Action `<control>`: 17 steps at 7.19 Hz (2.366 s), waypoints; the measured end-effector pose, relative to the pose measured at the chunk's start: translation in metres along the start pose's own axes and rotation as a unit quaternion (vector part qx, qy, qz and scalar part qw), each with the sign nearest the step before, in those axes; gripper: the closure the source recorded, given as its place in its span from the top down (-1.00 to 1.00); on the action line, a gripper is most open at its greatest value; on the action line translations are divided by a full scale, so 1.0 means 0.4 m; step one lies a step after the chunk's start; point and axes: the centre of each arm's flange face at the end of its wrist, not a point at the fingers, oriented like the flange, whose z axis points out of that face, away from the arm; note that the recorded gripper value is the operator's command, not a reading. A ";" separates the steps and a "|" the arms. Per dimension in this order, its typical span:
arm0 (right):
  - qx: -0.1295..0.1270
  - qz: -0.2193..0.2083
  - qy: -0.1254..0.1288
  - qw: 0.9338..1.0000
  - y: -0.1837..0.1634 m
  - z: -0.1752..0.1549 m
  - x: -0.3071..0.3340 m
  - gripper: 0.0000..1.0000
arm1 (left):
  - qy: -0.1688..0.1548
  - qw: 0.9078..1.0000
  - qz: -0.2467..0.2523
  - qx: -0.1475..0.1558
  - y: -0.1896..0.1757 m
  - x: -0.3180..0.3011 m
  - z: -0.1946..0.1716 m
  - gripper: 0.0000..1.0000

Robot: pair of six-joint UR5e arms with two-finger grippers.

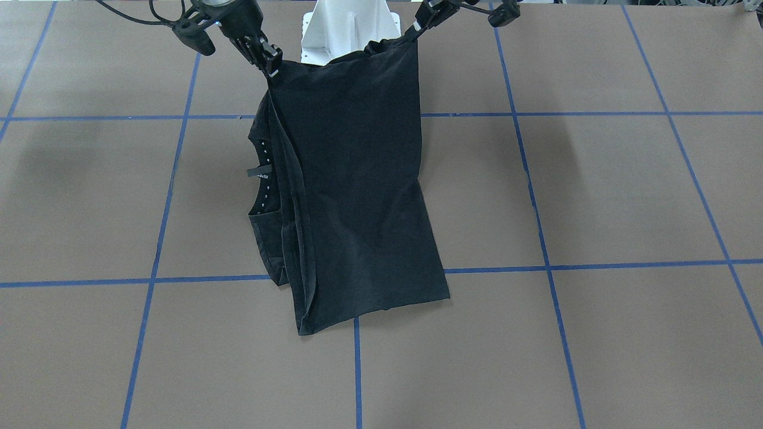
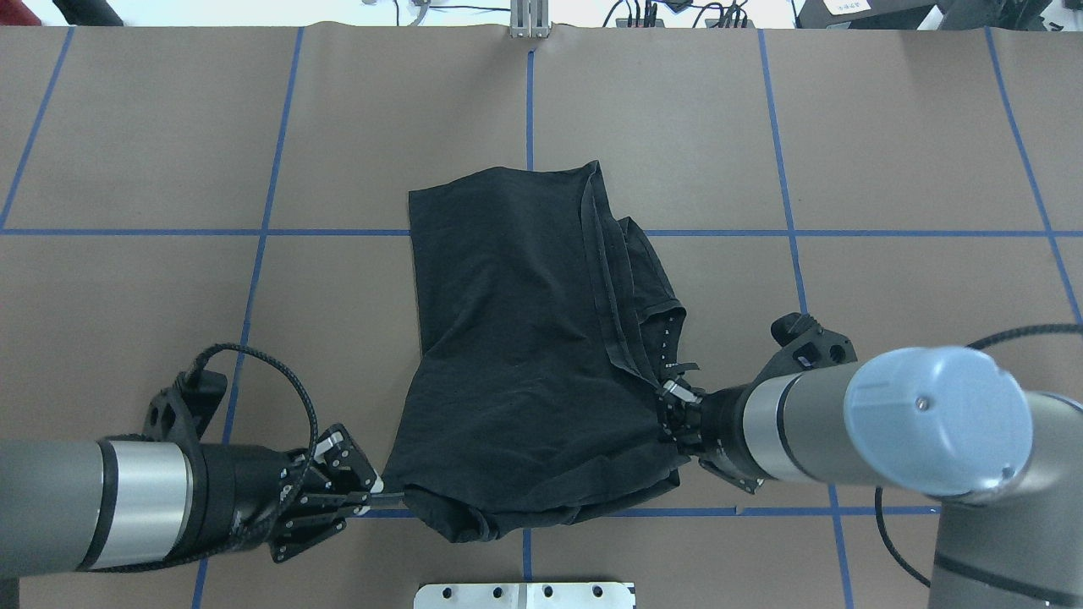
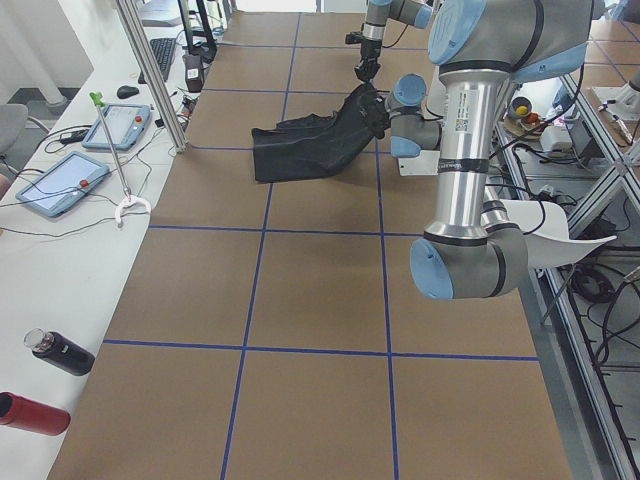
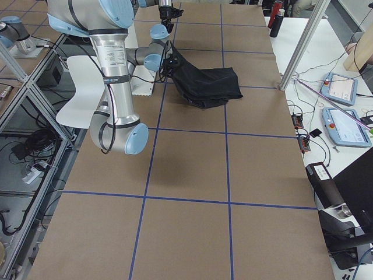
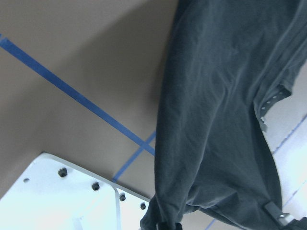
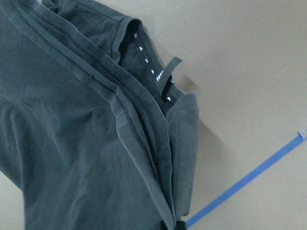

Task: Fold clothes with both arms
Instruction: 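Lift the near end with both grippers and fold it toward the collar, then open both grippers and raise them away from the folded shirt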

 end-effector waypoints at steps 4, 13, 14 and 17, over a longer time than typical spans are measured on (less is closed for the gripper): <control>-0.006 0.095 0.019 0.995 -0.333 0.043 -0.329 -1.00 | 0.000 0.992 0.056 0.111 -0.269 0.281 0.075 -1.00; 0.054 0.006 -0.007 0.999 -0.678 0.393 -0.693 1.00 | -0.014 0.967 0.134 0.214 -0.879 0.391 0.314 0.98; 0.068 -0.026 -0.008 0.997 -0.721 0.367 -0.745 1.00 | -0.020 0.959 0.161 0.233 -0.968 0.400 0.287 0.98; 0.068 -0.069 -0.005 0.995 -0.808 0.304 -0.747 1.00 | -0.022 0.953 0.192 0.234 -1.017 0.419 0.235 0.98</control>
